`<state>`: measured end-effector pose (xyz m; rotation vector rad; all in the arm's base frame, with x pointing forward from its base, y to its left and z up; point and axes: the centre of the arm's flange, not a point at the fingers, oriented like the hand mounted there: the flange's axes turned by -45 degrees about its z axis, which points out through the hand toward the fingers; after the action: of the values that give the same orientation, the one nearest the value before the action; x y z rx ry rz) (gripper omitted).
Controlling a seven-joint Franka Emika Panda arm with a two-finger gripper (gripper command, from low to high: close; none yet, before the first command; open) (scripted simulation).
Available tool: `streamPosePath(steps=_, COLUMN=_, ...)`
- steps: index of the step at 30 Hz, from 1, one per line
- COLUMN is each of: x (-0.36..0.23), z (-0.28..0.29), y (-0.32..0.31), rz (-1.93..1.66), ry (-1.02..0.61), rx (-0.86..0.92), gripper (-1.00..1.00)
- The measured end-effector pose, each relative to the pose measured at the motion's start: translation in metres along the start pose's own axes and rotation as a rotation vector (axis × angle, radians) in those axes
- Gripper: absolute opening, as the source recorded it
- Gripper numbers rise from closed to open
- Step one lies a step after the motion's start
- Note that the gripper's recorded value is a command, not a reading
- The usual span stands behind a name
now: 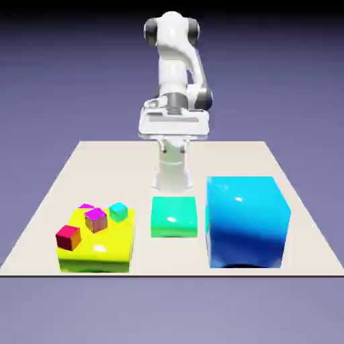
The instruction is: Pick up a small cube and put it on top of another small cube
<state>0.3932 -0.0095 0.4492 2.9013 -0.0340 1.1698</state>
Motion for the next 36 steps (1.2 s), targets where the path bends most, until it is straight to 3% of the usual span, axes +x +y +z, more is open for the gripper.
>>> streamPosePath(steps=12, x=-0.066, z=0.069, y=0.149, rz=0.720, ry=-0.253, rx=-0.291, gripper=0.00)
streamPosePath(steps=24, x=-0.193, z=0.088, y=0.284, rz=1.506, ry=-0.418, rx=-0.593, gripper=0.00)
streamPosePath(steps=31, x=-0.280, z=0.085, y=0.331, rz=1.961, ry=-0.491, rx=-0.754, gripper=0.00)
streamPosePath(steps=36, x=-0.301, z=0.109, y=0.332, rz=1.963, ry=-0.490, rx=-0.752, gripper=0.00)
